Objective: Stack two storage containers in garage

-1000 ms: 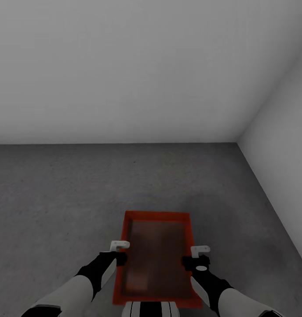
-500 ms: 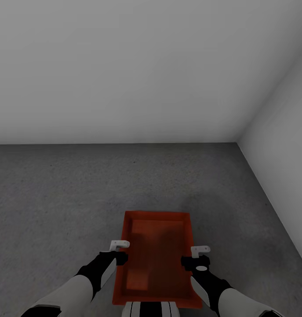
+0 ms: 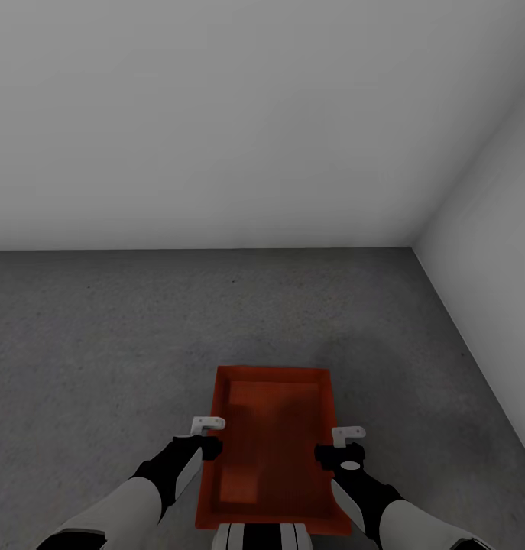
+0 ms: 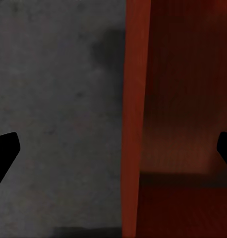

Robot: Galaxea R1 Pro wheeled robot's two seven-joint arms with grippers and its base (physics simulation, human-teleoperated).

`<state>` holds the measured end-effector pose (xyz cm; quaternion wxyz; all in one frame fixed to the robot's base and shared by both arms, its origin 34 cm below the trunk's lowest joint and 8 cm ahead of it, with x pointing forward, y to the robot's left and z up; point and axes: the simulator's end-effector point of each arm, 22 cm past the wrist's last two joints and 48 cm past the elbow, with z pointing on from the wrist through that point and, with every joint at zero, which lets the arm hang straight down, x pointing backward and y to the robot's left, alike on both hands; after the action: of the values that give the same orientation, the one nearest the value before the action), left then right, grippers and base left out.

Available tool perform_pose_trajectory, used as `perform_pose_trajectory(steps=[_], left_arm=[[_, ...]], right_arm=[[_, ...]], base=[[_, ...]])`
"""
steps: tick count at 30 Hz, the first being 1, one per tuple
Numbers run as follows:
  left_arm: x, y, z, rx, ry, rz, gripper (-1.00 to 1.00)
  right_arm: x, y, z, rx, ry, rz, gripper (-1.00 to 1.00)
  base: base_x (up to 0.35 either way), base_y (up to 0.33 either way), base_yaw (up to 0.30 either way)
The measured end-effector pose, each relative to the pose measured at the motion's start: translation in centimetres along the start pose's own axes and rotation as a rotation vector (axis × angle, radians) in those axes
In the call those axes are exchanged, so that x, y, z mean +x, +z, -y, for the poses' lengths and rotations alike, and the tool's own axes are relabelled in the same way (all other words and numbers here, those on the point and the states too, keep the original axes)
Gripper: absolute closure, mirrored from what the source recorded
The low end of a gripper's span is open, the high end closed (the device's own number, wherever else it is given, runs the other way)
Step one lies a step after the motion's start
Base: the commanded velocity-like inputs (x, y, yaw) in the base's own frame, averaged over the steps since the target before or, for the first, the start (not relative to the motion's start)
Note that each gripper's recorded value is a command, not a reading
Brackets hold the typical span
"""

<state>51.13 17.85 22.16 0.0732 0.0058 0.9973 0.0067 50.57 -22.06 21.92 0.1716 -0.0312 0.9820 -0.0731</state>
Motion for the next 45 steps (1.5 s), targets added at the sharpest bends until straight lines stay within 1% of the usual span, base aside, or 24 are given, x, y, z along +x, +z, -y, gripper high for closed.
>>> perform_pose_trajectory(steps=[11, 45], left_arm=[[0.0, 0.0, 0.2, 0.002, 0.000, 0.000, -1.00], [-2.1, -6.8, -0.2, -0.001, 0.000, -0.007, -1.00]], right_arm=[[0.0, 0.0, 0.1, 0.001, 0.000, 0.000, -1.00], [-3.5, -6.1, 1.2, -0.001, 0.000, -0.003, -1.00]], base=[[0.000, 0.000, 0.000], [0.000, 0.000, 0.000]])
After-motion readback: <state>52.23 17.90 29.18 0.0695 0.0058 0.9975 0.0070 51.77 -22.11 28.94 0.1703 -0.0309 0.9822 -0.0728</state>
